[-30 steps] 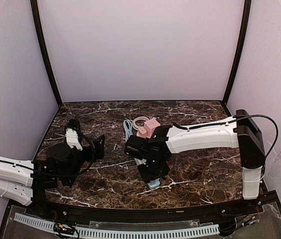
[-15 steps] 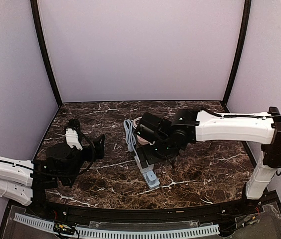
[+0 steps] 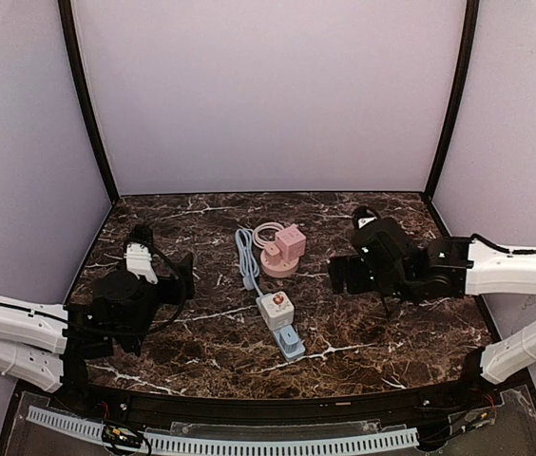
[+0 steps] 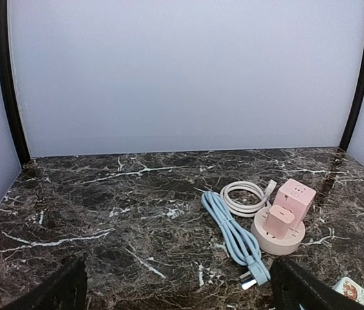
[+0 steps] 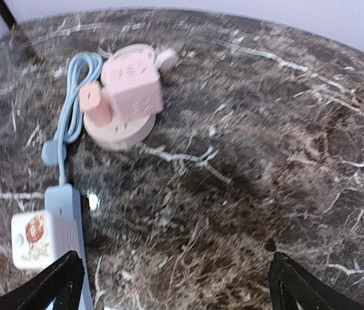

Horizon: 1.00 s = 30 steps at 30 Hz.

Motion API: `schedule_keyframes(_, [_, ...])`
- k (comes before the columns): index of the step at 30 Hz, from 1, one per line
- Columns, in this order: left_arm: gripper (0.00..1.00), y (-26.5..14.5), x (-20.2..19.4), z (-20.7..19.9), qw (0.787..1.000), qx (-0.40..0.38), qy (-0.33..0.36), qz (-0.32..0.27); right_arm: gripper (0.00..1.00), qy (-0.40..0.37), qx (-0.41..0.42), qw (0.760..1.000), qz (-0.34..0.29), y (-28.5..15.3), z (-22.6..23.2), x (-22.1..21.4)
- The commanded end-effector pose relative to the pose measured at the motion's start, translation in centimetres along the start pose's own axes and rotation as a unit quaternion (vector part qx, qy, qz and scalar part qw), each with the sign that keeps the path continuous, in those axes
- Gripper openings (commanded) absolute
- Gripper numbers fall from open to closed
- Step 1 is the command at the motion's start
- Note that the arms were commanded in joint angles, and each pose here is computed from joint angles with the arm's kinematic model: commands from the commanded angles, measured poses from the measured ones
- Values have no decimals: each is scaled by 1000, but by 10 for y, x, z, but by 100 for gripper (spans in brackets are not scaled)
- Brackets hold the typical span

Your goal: Insert the plug

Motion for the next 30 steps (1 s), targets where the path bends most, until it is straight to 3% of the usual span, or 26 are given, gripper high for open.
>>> schedule_keyframes(1, [99, 8, 15, 7, 998, 56, 29, -3, 99, 72, -18, 986, -151, -14, -26, 24])
schedule_keyframes(4, [99, 15, 18, 19, 992, 105, 66, 1, 99, 79, -74, 976, -191, -17, -45, 27])
schedule_keyframes(7, [99, 26, 19, 45, 985, 149, 83, 18, 99, 80, -106, 972, -193, -10, -62, 36])
schedule_keyframes(13, [99, 40, 11, 107, 968, 232, 81, 45, 99, 40, -107, 968, -224, 9, -85, 47])
schedule_keyframes(21, [99, 50, -16, 158, 946, 306, 83, 68, 99, 43, -193, 959, -202, 51, -138, 46])
schedule_keyframes(27, [99, 73, -37, 181, 943, 307, 75, 106, 99, 29, -161, 958, -235, 64, -174, 29])
schedule_keyframes(30, [99, 85, -45, 185, 948, 295, 81, 86, 99, 34, -174, 950, -256, 58, -184, 28])
Point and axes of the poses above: each gripper's point midway between its finger pads, its own y axis out along the fingers, its own z axis along the line the jaws close on, x = y × z, the point moved 10 cm from there along -y, back along the fingers, and after that the axes turned 6 degrees about y, right-handed, at the moved point
